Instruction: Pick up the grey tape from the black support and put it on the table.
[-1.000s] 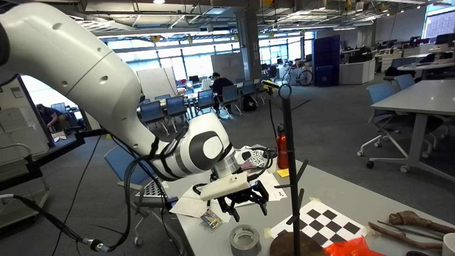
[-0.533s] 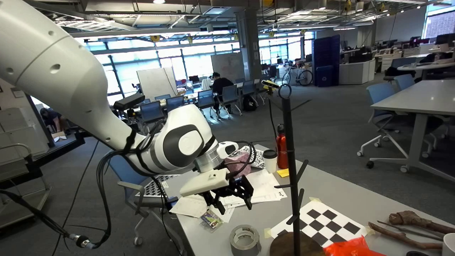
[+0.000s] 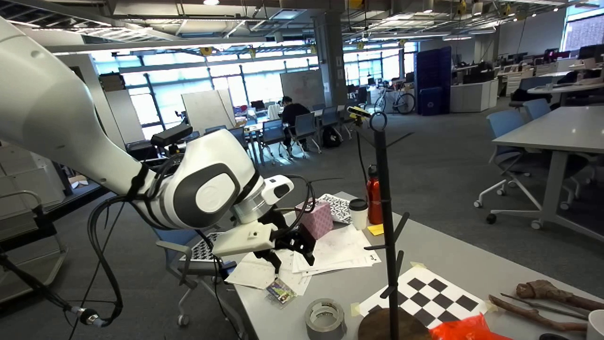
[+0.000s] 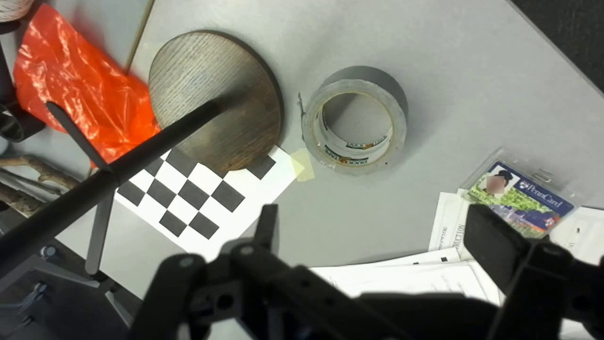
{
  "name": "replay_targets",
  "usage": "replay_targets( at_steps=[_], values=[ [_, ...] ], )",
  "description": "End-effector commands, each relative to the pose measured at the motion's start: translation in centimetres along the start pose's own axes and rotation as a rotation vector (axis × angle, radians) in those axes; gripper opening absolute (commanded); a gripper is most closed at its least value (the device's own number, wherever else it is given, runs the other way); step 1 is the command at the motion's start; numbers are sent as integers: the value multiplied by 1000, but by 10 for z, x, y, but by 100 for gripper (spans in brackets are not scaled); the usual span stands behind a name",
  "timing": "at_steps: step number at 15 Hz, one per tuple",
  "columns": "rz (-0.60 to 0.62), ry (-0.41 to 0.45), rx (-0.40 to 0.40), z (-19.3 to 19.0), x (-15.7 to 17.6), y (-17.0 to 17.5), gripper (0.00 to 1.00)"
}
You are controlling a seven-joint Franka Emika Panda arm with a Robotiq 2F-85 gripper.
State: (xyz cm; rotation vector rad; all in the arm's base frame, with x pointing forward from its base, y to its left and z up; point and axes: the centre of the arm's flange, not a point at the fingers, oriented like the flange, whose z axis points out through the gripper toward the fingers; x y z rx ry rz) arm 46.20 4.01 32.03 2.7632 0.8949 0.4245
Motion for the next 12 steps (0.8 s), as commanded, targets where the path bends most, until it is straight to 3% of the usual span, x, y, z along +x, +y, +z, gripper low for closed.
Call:
replay_targets(
  at_steps=[1,12],
  values=[
    [6,14,1,-4,-2,-1,100],
    [12,30,-1,-13,-10,-5,100]
  ],
)
